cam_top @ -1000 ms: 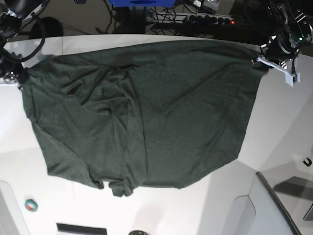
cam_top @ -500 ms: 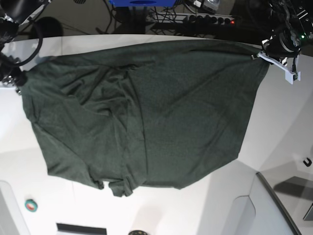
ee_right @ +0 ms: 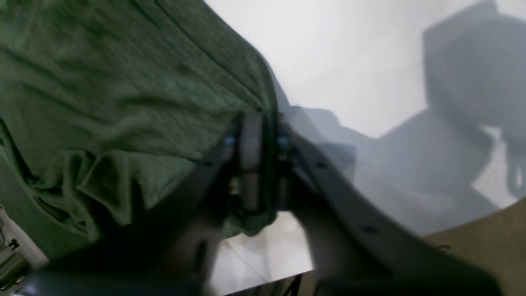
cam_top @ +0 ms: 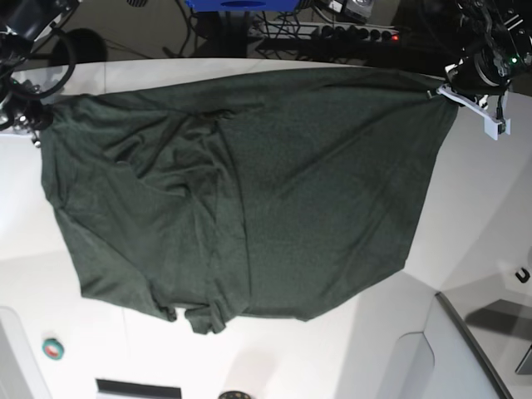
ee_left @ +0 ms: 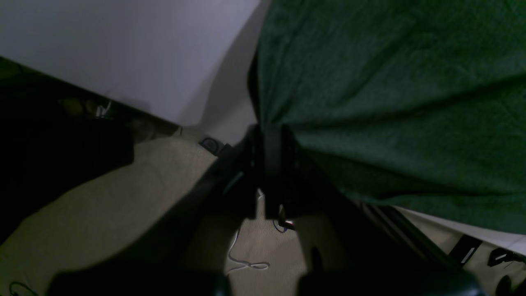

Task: Layout the t-shirt on the table in an organized manner, then fold the t-shirt properly
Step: 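Hold the shirt edge taut between both grippers, then lift the shirt with both grippers and swing it up off the table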

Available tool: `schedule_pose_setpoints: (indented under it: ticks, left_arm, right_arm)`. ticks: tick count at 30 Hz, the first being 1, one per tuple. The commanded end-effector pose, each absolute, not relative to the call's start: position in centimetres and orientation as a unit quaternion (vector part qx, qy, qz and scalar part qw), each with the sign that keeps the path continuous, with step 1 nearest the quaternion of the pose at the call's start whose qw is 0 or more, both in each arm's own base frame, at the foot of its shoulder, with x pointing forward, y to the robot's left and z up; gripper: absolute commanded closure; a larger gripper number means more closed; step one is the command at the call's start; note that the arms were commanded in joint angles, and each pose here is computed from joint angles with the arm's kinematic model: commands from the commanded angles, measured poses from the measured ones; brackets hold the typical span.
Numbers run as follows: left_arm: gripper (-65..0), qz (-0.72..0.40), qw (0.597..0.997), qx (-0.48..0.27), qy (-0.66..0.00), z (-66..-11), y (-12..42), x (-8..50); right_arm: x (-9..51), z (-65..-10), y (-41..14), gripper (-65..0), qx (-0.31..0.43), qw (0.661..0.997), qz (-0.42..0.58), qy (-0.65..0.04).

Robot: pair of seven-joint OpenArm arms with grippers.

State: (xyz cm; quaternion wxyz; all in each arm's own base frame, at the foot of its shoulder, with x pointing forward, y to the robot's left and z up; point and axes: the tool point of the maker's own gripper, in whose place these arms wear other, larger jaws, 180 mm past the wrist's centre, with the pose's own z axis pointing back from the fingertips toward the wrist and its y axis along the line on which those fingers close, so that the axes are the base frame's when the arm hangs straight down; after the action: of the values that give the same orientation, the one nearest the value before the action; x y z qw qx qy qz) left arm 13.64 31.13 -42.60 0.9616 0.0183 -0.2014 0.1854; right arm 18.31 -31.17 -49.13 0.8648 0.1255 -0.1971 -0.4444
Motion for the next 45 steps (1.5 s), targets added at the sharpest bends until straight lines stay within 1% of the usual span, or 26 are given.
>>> schedule_pose_setpoints:
  ticks: [1,2,3,4,8,16,20,22,26,36,37,38,39,41,42,43,44,45]
  left_arm:
    - [0.0,0.178,0.961,0.026,-0.212,-41.9,31.7,14.0]
    - [0.0,0.178,0.961,0.026,-0.212,-41.9,31.7,14.0]
    - [0.0,0.178,0.961,0.026,-0.212,-42.0,31.6,14.0]
    - [0.0,0.178,0.961,0.026,-0.211,-42.0,31.6,13.9]
    - [0.0,0.178,0.961,0.026,-0.211,-42.0,31.6,13.9]
    - [0.0,0.178,0.961,0.027,-0.210,-42.0,31.7,13.9]
    - [0.0,0.178,0.961,0.027,-0.210,-42.0,31.7,13.9]
    - [0.0,0.178,0.961,0.027,-0.210,-42.0,31.7,13.9]
    - [0.0,0.178,0.961,0.027,-0.210,-42.0,31.7,13.9]
    - [0.0,0.178,0.961,0.027,-0.210,-42.0,31.7,13.9]
    - [0.0,0.178,0.961,0.027,-0.210,-42.0,31.7,13.9]
    - [0.0,0.178,0.961,0.027,-0.210,-42.0,31.7,13.9]
    - [0.0,0.178,0.961,0.027,-0.210,-42.0,31.7,13.9]
    - [0.0,0.178,0.961,0.027,-0.210,-42.0,31.7,13.9]
    - [0.0,0.178,0.961,0.027,-0.210,-42.0,31.7,13.9]
    - [0.0,0.178,0.961,0.027,-0.210,-42.0,31.7,13.9]
    - [0.0,0.178,0.961,0.027,-0.210,-42.0,31.7,13.9]
    - [0.0,0.177,0.961,0.027,-0.210,-42.0,31.7,13.9]
  right_arm:
    - [19.2,-48.2,-32.1,-19.5,0.122,0.862,-0.441,-0.218]
    - [19.1,-48.2,-32.1,-26.1,0.122,0.862,-0.441,-0.217]
    - [19.2,-48.2,-32.1,-31.1,0.123,0.864,-0.434,-0.222]
    - [19.2,-48.1,-31.9,-32.1,0.126,0.868,-0.423,-0.227]
    - [19.3,-47.9,-31.5,-31.4,0.136,0.882,-0.382,-0.239]
    - [15.8,-48.7,-32.5,-31.8,0.119,0.881,-0.401,-0.220]
    - [14.7,-49.1,-31.8,-31.5,0.123,0.891,-0.384,-0.209]
    - [14.6,-49.5,-30.3,-31.4,0.139,0.895,-0.371,-0.206]
    - [14.9,-49.2,-29.0,-31.4,0.147,0.898,-0.360,-0.206]
    - [16.6,-49.0,-27.3,-30.9,0.163,0.906,-0.330,-0.207]
    - [16.7,-49.0,-27.1,-29.4,0.165,0.905,-0.332,-0.209]
    - [16.7,-49.0,-27.0,-25.5,0.166,0.905,-0.333,-0.209]
    - [16.7,-49.0,-27.0,-19.5,0.166,0.905,-0.333,-0.209]
    - [16.7,-49.0,-27.0,-5.6,0.165,0.905,-0.332,-0.210]
    - [16.7,-48.9,-27.1,0.0,0.165,0.905,-0.332,-0.210]
    - [16.7,-48.9,-27.1,0.0,0.165,0.905,-0.332,-0.210]
    - [16.6,-48.9,-27.0,-1.8,0.166,0.905,-0.331,-0.208]
    - [16.7,-48.7,-27.1,-1.1,0.164,0.906,-0.329,-0.209]
